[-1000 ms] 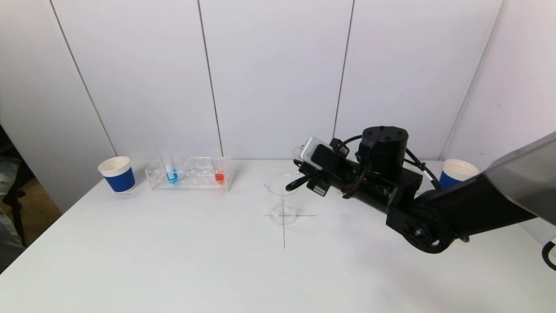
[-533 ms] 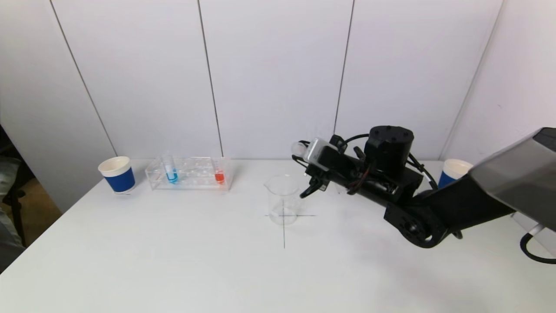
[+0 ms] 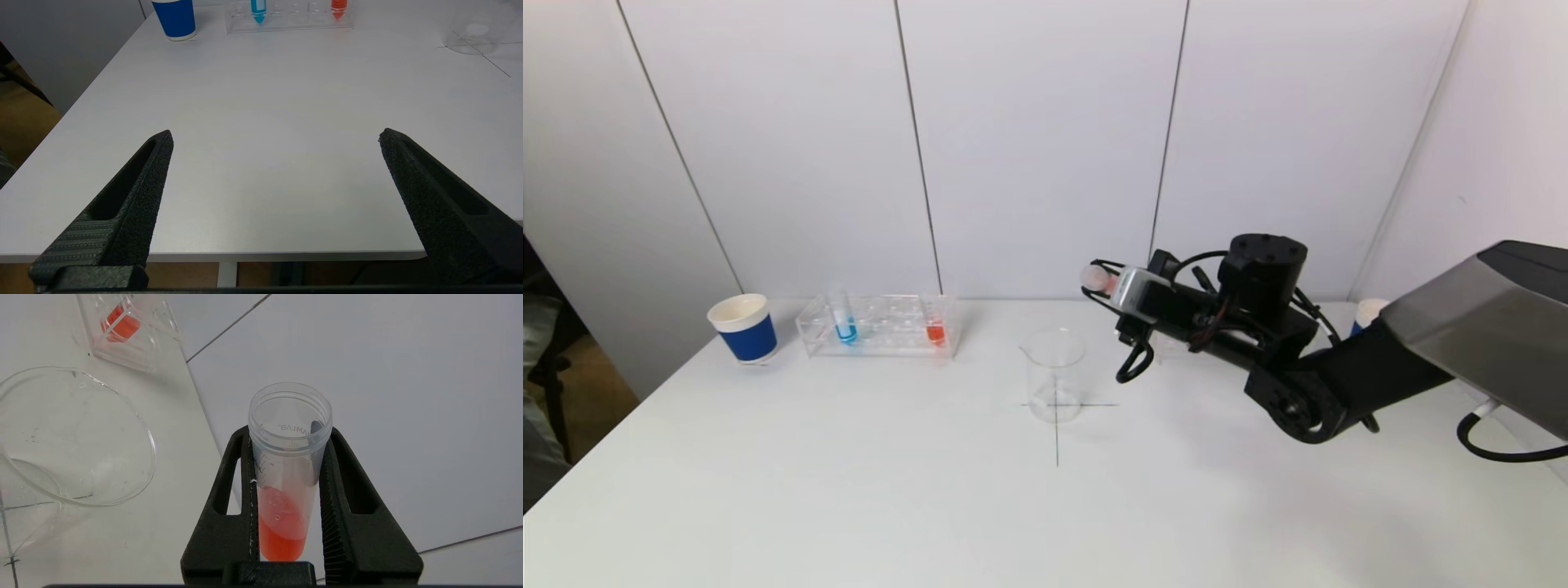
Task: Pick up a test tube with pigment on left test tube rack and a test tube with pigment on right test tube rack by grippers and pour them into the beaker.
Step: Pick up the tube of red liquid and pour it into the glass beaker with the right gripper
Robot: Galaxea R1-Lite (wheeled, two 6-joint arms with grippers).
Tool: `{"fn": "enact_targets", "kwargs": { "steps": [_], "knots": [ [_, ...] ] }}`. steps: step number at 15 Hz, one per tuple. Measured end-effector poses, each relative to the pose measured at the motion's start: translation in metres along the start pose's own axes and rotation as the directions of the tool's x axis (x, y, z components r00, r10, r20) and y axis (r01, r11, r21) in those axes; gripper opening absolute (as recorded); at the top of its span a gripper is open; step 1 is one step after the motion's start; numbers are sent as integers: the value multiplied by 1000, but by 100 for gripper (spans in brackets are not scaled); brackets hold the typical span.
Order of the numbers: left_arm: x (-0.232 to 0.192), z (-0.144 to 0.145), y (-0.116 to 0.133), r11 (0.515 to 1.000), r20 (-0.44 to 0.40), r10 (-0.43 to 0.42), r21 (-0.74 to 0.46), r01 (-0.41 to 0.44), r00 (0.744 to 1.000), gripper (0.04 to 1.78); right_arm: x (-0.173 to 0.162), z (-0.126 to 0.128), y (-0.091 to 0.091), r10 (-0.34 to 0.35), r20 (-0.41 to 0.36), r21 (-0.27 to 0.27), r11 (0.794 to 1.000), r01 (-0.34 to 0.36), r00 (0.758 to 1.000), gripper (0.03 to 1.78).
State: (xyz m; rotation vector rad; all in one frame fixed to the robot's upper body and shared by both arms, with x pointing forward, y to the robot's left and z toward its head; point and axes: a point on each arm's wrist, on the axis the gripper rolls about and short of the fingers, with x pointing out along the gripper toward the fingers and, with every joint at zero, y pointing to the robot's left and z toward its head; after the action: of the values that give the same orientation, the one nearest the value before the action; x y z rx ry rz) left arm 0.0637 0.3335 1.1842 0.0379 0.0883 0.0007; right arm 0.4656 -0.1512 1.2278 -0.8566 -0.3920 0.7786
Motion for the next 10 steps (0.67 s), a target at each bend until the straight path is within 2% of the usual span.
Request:
{"fn": "enact_targets", "kwargs": {
  "steps": [10],
  "knots": [
    [0, 0, 0, 1000, 0, 0, 0, 0, 1000, 176, 7, -4, 9, 41, 23, -84, 996, -39, 999, 48]
  ]
}}
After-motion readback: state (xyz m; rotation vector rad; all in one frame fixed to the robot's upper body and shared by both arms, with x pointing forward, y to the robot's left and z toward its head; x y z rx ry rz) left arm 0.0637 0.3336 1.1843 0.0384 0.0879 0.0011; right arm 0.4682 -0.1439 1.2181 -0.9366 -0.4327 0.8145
